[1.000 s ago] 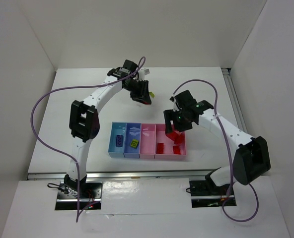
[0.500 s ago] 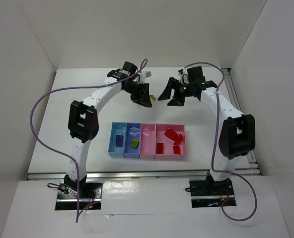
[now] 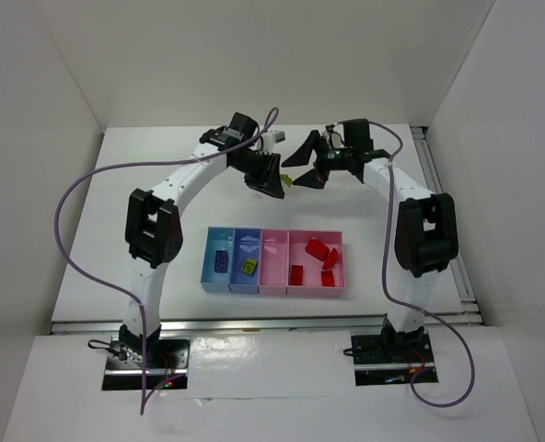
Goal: Sort the legos into containers by color
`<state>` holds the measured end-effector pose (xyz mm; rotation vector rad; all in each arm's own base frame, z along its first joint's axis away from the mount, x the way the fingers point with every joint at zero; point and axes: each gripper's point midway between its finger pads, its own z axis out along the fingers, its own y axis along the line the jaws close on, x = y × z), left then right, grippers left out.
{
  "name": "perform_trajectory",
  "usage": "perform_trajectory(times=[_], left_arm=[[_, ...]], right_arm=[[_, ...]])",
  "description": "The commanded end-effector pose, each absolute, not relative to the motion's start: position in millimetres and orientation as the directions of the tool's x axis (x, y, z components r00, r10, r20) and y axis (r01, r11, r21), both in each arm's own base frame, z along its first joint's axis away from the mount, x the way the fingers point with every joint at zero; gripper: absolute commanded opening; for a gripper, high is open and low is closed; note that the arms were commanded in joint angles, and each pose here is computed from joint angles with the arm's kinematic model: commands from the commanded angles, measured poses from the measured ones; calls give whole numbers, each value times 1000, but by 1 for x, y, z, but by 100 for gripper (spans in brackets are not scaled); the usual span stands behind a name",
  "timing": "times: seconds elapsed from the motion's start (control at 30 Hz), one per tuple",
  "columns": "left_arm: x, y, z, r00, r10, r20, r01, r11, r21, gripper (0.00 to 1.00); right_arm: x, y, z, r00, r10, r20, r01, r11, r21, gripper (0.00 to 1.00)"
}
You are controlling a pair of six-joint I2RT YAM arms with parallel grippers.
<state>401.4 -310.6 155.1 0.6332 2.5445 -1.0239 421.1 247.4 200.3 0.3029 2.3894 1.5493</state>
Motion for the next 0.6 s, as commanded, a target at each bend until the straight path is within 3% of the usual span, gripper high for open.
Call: perform_trajectory(times=[0.0, 0.23, 0.57], left_arm=[[389, -317, 188, -801, 305, -515, 586, 581, -566, 0], [388, -317, 193, -796, 303, -523, 590, 578, -563, 0], [390, -315, 191, -796, 302, -525, 588, 592, -551, 0]], right_arm=[[440, 248, 229, -923, 336, -188, -57, 364, 930, 82], [442, 247, 210, -923, 342, -178, -35, 387, 921, 74], [436, 249, 185, -932, 315, -179, -16, 458, 889, 74]])
